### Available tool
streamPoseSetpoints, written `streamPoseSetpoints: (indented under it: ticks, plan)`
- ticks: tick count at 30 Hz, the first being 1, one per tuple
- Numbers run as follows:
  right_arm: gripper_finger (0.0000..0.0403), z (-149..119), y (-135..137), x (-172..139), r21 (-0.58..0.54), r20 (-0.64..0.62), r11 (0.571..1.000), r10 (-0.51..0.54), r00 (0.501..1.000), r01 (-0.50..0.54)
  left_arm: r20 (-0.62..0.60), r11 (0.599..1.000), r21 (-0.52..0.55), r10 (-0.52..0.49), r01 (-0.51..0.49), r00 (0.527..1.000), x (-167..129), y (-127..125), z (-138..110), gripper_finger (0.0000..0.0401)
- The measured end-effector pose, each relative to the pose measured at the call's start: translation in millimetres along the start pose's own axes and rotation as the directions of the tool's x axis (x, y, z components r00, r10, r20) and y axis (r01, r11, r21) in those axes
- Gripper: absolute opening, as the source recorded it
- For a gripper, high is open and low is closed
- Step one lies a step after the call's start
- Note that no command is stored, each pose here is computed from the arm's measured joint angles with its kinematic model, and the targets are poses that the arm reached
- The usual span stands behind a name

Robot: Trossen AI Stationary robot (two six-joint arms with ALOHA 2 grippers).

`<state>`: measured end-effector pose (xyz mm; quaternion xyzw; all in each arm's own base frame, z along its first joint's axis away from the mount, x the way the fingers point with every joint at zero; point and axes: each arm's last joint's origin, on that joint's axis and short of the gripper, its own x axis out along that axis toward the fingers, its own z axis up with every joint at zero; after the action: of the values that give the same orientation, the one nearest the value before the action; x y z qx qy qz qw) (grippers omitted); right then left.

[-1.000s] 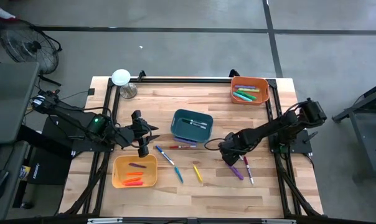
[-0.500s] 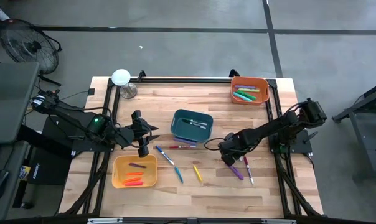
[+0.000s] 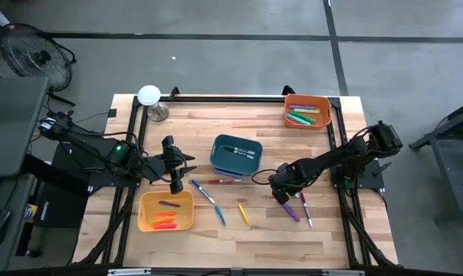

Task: Pick & Place Markers
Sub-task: Put the brown marker pen into the blue bin

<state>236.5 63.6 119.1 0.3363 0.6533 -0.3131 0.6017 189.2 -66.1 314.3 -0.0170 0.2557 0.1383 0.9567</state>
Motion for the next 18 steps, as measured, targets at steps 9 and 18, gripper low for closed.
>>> streamPoseSetpoints:
  ticks: [9, 18]
  plan:
    - [0.0020, 5, -3, -5, 0.017, -0.007, 1.000, 0.004, 1.000, -0.004, -0.009, 1.000, 0.021, -0.013, 0.014, 1.000, 0, 0, -1, 0.0137]
    - [0.0019, 14, -6, -22, -0.047, 0.017, 0.997, -0.057, 0.998, 0.058, -0.023, 0.999, 0.031, -0.007, 0.008, 1.000, 0, 0, -2, 0.0137]
